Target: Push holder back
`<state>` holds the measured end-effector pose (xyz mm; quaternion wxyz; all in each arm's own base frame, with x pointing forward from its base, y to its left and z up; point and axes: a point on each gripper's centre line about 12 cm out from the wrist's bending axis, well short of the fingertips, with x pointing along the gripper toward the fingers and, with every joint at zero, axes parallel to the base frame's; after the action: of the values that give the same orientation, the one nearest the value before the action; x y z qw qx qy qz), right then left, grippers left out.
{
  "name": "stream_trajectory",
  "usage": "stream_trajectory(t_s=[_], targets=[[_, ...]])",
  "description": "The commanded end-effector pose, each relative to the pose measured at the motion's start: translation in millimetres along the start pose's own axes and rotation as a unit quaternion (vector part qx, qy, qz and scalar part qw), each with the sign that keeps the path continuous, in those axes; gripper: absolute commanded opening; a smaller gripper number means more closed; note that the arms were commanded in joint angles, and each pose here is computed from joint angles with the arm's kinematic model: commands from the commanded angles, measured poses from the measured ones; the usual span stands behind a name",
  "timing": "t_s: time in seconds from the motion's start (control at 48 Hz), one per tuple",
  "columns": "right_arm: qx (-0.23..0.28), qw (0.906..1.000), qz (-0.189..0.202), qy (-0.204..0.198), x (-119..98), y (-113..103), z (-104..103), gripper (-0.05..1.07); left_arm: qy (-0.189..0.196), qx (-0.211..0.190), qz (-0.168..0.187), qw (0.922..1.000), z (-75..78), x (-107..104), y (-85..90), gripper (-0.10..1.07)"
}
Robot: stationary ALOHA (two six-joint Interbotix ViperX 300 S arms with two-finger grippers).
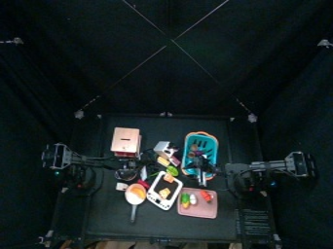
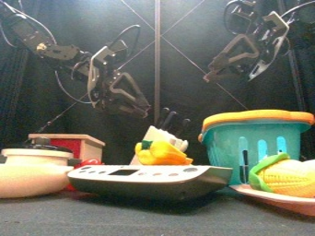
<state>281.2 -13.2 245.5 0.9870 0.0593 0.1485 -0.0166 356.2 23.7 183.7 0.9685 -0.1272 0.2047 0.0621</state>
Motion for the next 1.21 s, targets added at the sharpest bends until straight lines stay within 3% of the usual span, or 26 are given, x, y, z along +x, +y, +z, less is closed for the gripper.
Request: stream_trajectory(t_s=[0.0, 0.354, 0.667, 0.917, 1.188], targets=[[0.0, 0.9997, 0.004, -0.025, -6.6, 1.9, 11.4, 0.79, -0.014, -0.005, -0.005, 0.9999, 8.8, 3.7, -4.6, 0.71], [-0.006, 0.9994, 0.005, -0.035, -25.0, 2.0, 3.1, 0.79, -0.027, -0.033, 0.0, 0.9991, 9.5, 28.0, -5.7, 0.71], [-0.007, 0.9995, 0.002, -0.03, -26.7, 0.0, -1.8, 0.79, -0.021, -0.039, 0.001, 0.999, 11.8, 62.0, -9.5, 0.71], [-0.009, 0.9996, 0.001, -0.027, -26.5, -0.4, -3.6, 0.79, -0.031, -0.053, 0.007, 0.9981, 18.0, 68.4, -6.6, 0.71], [-0.009, 0.9997, 0.0, -0.025, -26.6, -1.0, -5.5, 0.79, -0.029, -0.086, 0.051, 0.9945, 14.4, 78.0, 29.5, 0.71]])
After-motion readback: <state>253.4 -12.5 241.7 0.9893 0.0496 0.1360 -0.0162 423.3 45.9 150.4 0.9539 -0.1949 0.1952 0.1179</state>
